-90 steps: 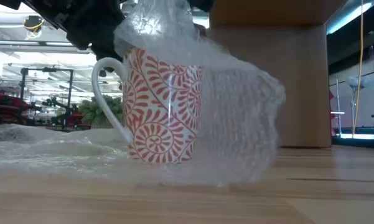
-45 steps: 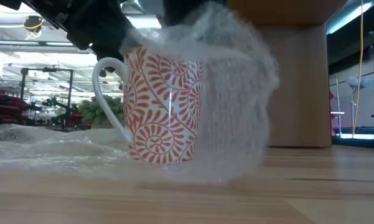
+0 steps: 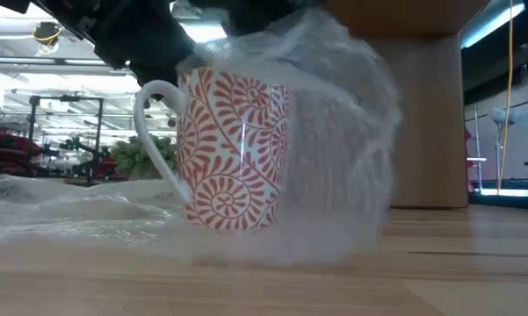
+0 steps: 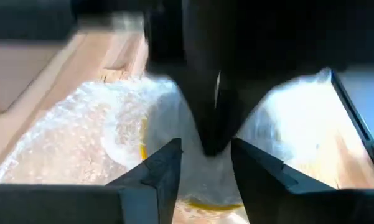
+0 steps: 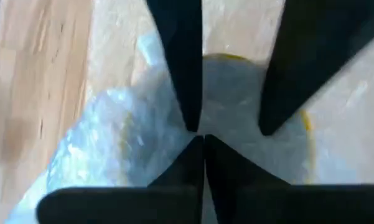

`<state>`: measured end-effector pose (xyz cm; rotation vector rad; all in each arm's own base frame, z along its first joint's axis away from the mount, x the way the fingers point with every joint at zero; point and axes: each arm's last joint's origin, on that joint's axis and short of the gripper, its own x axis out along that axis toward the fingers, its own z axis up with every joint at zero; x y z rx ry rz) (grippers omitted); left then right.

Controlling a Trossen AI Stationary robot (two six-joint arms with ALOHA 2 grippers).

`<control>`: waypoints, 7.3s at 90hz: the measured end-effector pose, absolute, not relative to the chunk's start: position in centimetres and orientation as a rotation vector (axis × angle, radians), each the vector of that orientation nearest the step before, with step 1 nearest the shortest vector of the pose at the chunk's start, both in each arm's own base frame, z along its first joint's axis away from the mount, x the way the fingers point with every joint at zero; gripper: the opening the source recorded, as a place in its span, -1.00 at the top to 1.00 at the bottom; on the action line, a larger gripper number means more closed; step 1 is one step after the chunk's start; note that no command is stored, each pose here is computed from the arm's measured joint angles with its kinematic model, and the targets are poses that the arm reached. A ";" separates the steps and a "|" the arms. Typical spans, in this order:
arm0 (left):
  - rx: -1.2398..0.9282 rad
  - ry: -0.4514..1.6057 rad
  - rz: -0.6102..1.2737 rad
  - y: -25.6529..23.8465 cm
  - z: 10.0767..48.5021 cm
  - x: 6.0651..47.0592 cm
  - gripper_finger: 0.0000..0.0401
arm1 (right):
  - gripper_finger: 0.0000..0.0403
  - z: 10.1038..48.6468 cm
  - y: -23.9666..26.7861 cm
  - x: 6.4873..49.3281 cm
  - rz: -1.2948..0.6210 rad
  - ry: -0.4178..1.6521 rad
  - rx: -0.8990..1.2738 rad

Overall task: Wrap mug
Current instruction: Wrap the orange patterned mug with the bubble wrap

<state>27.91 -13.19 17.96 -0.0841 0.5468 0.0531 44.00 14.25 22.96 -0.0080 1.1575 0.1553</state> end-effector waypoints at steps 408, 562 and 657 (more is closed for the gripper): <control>-0.093 0.535 0.037 -13.4 18.1 27.9 0.38 | 1.00 19.6 14.2 44.3 0.051 1.183 0.076; -0.075 0.538 0.037 -13.5 18.1 27.8 0.38 | 1.00 27.5 14.2 40.6 -0.107 1.370 -0.065; -0.066 0.544 0.037 -13.5 18.0 27.8 0.38 | 1.00 23.3 15.9 42.3 -0.122 1.136 -0.216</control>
